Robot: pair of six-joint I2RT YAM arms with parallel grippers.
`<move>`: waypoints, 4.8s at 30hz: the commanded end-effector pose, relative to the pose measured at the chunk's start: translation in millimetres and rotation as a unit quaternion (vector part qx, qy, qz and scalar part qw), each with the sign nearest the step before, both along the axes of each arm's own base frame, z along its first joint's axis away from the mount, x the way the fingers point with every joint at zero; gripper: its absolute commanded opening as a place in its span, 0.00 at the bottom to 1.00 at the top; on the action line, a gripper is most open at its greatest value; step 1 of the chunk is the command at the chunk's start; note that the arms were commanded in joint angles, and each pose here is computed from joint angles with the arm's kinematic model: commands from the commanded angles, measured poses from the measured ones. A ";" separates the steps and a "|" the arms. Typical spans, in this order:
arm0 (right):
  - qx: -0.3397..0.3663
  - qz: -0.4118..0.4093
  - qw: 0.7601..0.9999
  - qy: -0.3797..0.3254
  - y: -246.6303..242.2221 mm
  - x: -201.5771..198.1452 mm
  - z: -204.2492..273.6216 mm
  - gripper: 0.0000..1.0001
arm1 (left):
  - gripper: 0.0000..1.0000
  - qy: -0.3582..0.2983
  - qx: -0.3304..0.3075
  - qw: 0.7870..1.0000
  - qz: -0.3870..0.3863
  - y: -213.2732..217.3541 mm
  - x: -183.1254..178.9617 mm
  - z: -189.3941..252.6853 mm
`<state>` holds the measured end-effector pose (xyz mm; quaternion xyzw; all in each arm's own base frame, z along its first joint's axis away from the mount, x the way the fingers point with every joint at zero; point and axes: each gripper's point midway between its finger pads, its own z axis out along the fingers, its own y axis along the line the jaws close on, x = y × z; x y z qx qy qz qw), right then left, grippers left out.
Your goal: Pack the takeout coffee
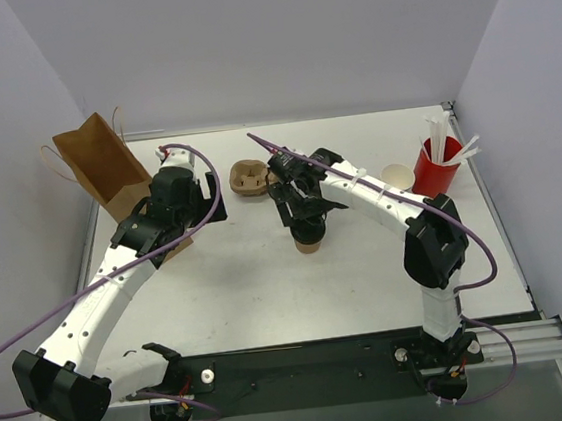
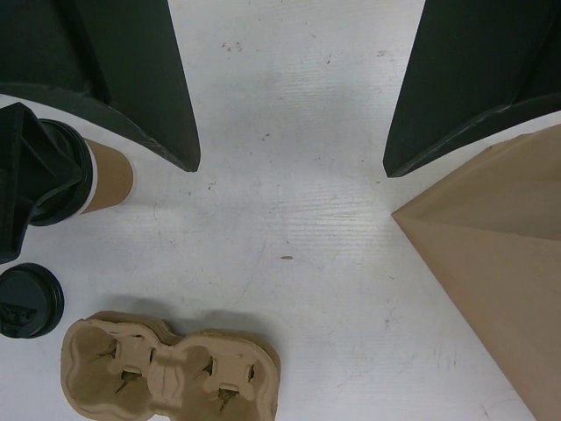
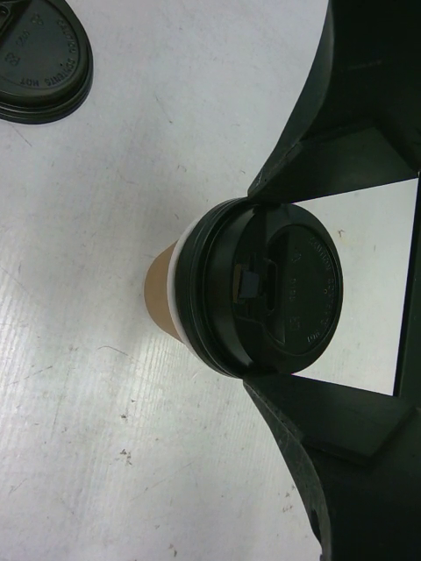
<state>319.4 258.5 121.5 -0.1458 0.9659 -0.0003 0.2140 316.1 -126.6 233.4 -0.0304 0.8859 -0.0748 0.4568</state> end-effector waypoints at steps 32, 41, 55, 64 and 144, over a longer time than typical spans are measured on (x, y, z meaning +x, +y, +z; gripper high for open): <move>-0.048 -0.003 0.998 0.034 -8.5 -9.3 -37.6 0.59 | 0.97 -0.023 -0.011 1.000 0.005 2.5 3.2 11.4; -0.058 -0.008 0.997 0.048 -13.5 -13.6 -55.1 0.59 | 0.97 -0.021 -0.010 1.000 0.005 2.9 2.4 9.7; -0.085 -0.019 0.994 0.064 -26.5 -22.3 -84.6 0.59 | 0.97 -0.017 -0.012 1.000 0.001 0.7 2.6 7.4; -0.090 -0.037 0.994 0.057 -31.8 -28.1 -101.2 0.59 | 0.98 -0.013 -0.012 1.000 0.001 0.1 2.7 6.0; 0.139 -0.089 0.986 0.001 -52.9 -5.2 -11.7 0.43 | 0.68 0.089 -0.091 0.968 -0.218 -211.3 -14.3 -80.9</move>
